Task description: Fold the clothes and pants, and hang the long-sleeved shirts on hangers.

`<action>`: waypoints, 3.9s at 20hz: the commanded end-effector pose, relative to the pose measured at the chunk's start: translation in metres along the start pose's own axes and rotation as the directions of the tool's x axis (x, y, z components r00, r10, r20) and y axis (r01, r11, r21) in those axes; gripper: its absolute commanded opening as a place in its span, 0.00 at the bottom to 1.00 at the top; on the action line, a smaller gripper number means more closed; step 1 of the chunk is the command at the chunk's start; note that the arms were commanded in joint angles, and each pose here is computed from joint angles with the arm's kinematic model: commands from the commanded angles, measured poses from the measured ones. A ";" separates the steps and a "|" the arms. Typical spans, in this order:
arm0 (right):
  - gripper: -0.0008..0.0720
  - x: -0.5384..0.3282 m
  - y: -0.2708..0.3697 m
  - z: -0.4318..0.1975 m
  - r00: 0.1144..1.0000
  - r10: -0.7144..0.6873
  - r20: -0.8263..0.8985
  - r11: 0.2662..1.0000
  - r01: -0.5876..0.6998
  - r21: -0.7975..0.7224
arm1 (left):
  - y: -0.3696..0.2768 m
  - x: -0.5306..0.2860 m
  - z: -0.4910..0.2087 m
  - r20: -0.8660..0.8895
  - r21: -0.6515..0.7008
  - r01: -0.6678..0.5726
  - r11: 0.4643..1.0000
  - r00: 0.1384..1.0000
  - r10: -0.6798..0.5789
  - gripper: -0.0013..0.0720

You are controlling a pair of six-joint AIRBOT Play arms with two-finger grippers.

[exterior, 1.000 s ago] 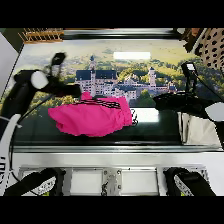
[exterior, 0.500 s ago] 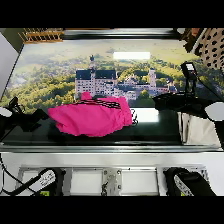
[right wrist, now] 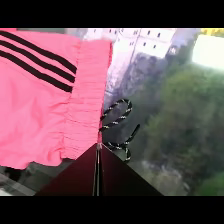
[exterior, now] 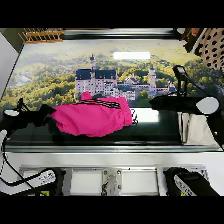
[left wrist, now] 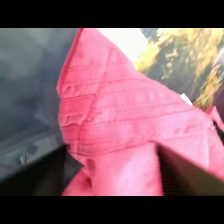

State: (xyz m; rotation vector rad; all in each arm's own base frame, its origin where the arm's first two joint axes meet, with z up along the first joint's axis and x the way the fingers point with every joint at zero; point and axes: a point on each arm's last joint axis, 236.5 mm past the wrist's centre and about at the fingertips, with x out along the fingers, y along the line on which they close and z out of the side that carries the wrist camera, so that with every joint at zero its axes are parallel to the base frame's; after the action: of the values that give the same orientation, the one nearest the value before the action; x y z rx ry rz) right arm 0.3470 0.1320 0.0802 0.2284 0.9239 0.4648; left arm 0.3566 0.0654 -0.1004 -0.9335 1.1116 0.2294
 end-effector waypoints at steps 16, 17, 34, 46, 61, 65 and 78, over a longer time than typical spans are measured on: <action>0.75 0.229 -0.012 -0.009 0.926 0.232 -0.299 0.959 -0.166 0.230 | -0.012 0.007 0.004 0.036 0.038 0.012 0.999 0.999 -0.013 0.02; 0.74 0.236 -0.007 -0.011 0.922 0.239 -0.305 0.959 -0.173 0.225 | -0.012 0.007 0.004 0.036 0.038 0.012 0.999 0.999 -0.013 0.02; 0.04 -0.087 0.150 0.224 0.838 0.364 0.407 0.916 -0.241 -0.322 | -0.274 -0.416 0.046 0.627 0.648 0.099 0.756 0.495 -0.602 0.02; 0.04 -0.266 0.168 0.148 0.832 0.198 0.518 0.960 -0.059 -0.273 | -0.300 -0.560 -0.078 0.606 0.787 -0.021 0.616 0.214 -0.766 0.02; 0.15 -0.015 -0.053 0.155 0.955 -0.279 0.101 0.946 0.255 0.201 | -0.395 -0.103 0.047 0.146 0.702 0.331 0.630 0.800 -0.582 0.70; 0.72 -0.020 -0.085 0.188 0.950 -0.214 0.229 0.949 0.146 0.281 | -0.374 -0.099 0.072 0.068 0.638 0.371 0.675 0.845 -0.530 0.93; 0.72 -0.062 -0.003 0.101 0.993 -0.115 0.033 0.992 0.113 0.065 | -0.102 0.056 -0.094 -0.332 0.281 0.090 0.956 0.943 0.009 0.93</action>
State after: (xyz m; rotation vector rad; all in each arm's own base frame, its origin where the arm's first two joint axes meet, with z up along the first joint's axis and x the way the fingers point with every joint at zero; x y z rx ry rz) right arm 0.4144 0.0854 0.1835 0.2619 0.8933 0.2836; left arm 0.4014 -0.0631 -0.0709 -0.6515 1.3546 -0.1689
